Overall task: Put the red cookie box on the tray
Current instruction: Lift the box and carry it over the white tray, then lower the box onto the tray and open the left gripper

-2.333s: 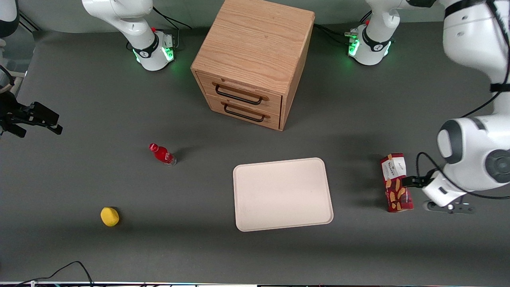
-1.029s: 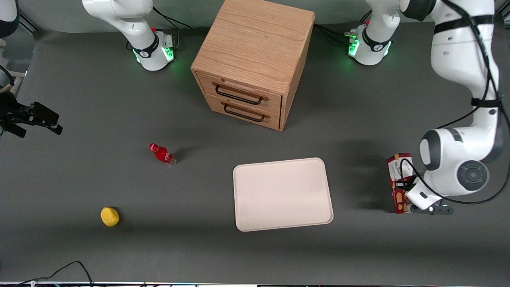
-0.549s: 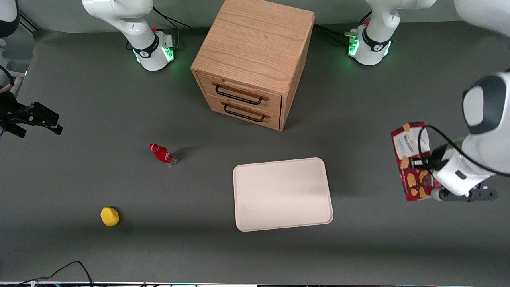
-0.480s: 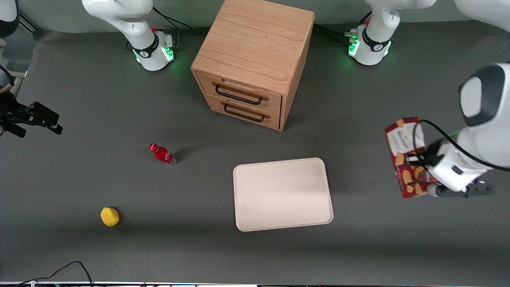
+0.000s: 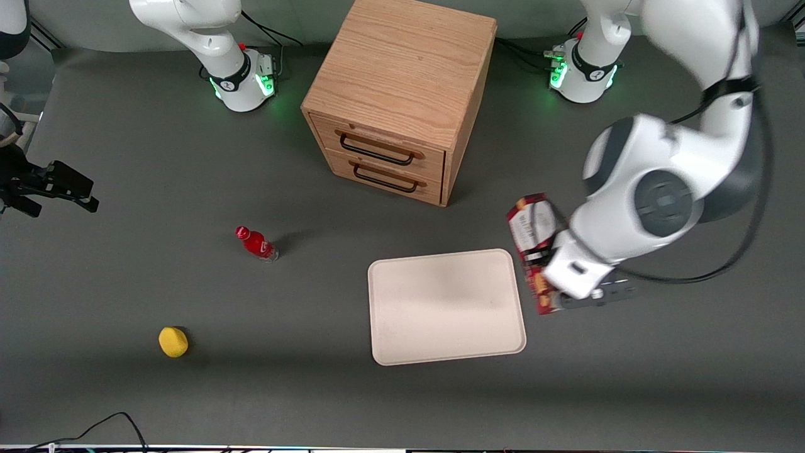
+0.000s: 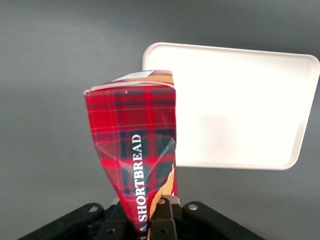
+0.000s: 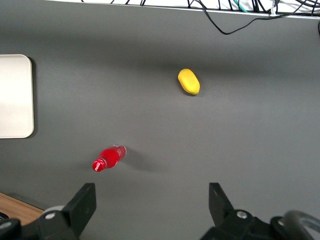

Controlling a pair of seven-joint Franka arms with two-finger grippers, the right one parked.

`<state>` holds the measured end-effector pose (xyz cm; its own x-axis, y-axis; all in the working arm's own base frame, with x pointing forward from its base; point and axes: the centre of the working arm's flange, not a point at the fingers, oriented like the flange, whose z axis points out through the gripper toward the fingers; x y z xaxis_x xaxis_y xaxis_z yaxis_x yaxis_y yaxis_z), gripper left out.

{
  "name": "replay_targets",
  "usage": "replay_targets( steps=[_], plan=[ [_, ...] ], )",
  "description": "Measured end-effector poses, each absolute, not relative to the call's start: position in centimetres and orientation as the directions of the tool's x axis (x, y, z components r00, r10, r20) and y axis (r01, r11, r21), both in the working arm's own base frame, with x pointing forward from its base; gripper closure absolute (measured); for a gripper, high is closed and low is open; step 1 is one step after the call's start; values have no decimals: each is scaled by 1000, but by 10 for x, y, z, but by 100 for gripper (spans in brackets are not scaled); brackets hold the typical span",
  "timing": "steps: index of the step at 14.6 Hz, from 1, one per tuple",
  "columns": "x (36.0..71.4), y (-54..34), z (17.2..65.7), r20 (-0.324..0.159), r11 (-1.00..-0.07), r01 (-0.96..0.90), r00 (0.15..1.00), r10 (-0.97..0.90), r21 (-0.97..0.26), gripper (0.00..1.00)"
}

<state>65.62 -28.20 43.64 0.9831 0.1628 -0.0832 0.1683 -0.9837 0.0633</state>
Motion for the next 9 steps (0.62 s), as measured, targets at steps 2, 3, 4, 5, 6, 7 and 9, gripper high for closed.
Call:
replay_targets(
  steps=[2, 3, 4, 5, 6, 7, 9],
  plan=[
    [663, -309, 387, -65, -984, 159, 986, 154, 77, 92],
    [666, -317, 361, -63, -985, 153, 987, 148, 76, 92],
    [668, -321, 337, -65, -988, 144, 988, 140, 63, 92],
    [669, -323, 317, -67, -990, 133, 989, 130, 42, 92],
    [669, -323, 301, -73, -992, 122, 990, 120, 23, 92],
    [669, -322, 289, -80, -994, 108, 991, 107, 9, 92],
    [667, -323, 271, -93, -997, 75, 993, 76, -10, 92]
  ],
)
